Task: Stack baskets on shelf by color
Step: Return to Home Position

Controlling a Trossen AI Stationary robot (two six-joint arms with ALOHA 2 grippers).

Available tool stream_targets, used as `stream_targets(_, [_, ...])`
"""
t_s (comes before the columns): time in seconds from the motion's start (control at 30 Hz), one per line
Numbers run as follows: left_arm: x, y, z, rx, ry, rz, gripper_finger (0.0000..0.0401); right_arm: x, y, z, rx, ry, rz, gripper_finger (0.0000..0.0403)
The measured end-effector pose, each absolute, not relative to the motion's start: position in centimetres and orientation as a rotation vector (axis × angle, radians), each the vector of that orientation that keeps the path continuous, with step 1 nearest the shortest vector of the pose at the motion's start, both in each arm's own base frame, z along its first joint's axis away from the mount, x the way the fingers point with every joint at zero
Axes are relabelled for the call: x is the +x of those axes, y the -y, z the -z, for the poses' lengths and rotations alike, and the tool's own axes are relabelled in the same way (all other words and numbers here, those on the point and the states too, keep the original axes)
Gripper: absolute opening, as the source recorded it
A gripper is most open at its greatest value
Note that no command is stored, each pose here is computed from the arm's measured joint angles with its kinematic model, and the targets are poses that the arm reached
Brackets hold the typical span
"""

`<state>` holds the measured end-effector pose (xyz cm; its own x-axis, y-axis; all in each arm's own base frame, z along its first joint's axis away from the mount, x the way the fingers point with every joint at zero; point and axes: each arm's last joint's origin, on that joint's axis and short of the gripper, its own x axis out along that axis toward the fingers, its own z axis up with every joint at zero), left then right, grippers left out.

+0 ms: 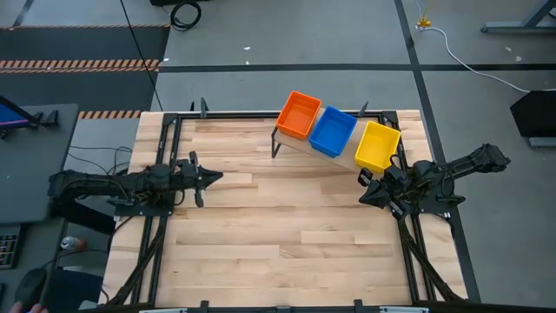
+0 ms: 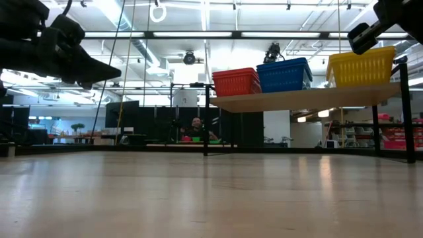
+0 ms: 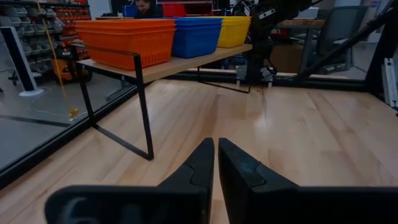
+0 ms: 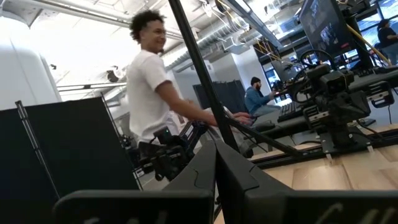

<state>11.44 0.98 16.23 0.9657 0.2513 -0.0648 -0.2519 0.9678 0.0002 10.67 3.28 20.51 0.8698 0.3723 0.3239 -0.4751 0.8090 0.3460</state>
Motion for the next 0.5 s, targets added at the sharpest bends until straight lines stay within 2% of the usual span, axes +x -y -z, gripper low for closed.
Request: stream_targets(0.5, [11.44,-0.97,-16.23,-0.008,-0.064,-0.253,0.0023,10.67,-3.29,-20.51,0.432,0.247,-0.458,0.0012])
